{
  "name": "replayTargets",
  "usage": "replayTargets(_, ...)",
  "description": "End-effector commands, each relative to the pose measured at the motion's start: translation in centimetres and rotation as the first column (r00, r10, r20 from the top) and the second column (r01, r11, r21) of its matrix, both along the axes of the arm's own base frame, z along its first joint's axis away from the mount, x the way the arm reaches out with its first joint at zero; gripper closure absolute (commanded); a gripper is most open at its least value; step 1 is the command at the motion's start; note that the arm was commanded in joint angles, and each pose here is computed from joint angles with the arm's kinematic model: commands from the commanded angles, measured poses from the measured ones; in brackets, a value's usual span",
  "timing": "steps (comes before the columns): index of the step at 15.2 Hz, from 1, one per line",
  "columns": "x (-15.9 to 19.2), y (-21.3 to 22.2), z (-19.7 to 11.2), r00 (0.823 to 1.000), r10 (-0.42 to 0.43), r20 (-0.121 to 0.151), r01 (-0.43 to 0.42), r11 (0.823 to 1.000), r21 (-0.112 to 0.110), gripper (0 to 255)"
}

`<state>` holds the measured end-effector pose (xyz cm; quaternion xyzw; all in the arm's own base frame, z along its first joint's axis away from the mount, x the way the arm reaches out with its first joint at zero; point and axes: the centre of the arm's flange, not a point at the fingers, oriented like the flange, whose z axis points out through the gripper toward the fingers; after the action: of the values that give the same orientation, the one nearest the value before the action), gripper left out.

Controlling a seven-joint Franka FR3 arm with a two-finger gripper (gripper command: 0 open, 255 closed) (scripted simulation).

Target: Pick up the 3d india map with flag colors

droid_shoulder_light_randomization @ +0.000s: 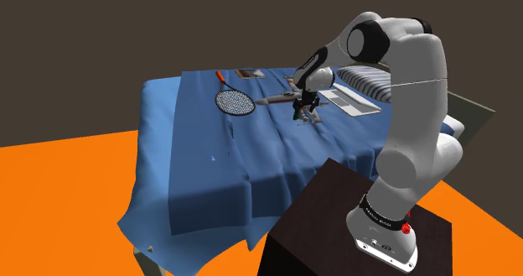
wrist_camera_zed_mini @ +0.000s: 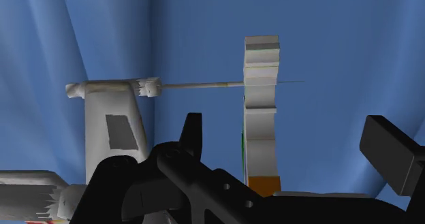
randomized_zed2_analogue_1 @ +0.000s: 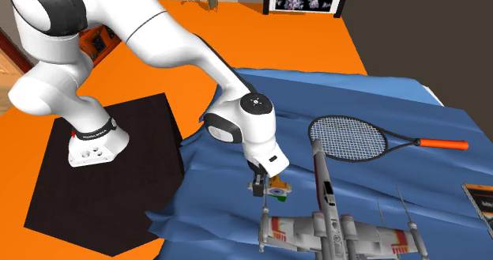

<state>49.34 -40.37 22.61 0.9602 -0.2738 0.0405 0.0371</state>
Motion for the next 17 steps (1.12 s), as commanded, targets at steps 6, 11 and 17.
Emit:
replayTargets(6, 0.0, -0.4, -3.7, 1.000, -0.003, 0.002, 0.003, 1.000, -0.003, 0)
replayTargets(11, -0.2, -0.5, -4.2, 1.000, -0.003, 0.002, 0.003, 1.000, -0.003, 255)
replayTargets(17, -0.2, -0.4, -4.2, 1.000, -0.003, 0.002, 0.003, 1.000, -0.003, 255)
